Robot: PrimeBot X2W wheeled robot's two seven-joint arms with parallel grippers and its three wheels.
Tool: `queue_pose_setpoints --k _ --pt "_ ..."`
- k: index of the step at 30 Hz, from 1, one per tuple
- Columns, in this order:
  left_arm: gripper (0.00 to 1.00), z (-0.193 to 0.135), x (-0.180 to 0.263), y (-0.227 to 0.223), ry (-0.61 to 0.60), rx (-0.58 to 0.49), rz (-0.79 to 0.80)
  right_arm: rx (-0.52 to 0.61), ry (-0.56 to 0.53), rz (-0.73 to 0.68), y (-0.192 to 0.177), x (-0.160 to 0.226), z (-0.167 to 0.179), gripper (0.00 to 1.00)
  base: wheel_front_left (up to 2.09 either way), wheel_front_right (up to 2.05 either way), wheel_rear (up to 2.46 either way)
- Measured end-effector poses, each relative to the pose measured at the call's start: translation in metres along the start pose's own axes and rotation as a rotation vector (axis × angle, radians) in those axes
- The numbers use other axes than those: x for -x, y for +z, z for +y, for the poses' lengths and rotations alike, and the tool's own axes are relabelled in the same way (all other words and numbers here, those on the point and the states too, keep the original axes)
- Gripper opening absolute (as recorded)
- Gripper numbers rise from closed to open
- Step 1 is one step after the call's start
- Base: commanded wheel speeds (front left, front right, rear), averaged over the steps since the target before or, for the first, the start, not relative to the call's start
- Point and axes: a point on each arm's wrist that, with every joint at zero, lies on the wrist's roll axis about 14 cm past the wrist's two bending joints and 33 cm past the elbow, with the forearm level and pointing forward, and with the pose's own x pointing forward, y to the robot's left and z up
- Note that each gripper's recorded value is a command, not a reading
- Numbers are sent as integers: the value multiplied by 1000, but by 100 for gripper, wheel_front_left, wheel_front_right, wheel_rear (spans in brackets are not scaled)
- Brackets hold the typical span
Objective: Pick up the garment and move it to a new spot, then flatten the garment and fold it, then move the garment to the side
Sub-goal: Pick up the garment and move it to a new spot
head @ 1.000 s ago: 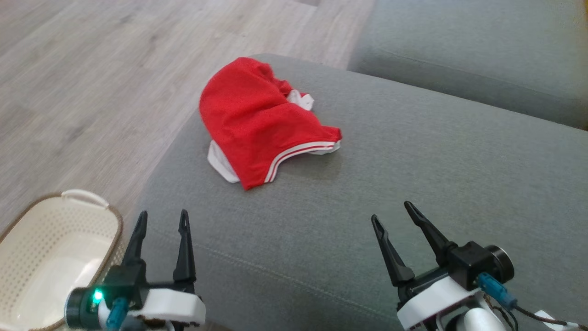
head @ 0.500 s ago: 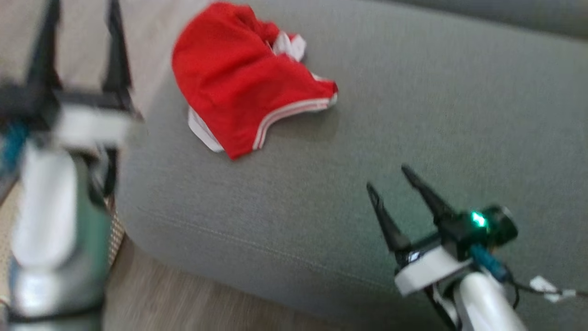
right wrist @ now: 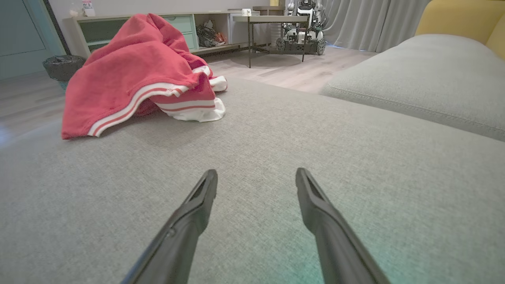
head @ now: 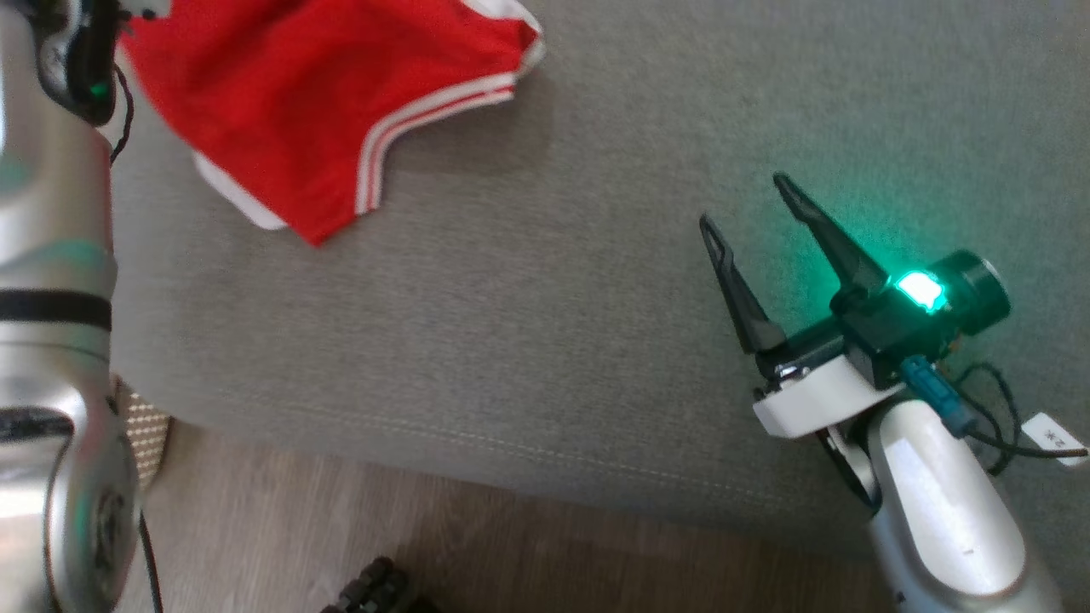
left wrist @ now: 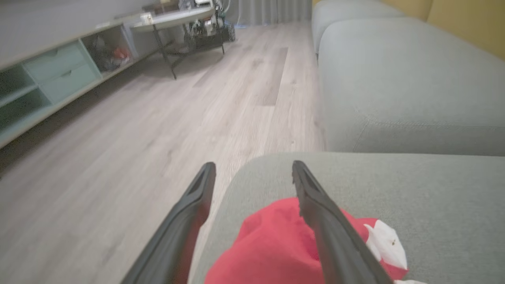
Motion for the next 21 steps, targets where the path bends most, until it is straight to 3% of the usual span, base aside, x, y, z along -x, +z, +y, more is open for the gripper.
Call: queue_pose_setpoints --k 9,10,13,21 --pt "100 -31 -7 -126 -57 -10 400 -38 -41 41 -27 2 -17 100 0 0 0" --pt "0 -33 -4 -133 -67 -15 432 -37 -43 40 -26 3 -18 100 0 0 0" --pt "0 -38 -2 -128 -87 -33 411 -33 -49 34 -21 4 -20 100 0 0 0" --pt "0 -38 0 -55 -120 -82 116 -25 -56 -19 12 9 -16 100 0 0 0"
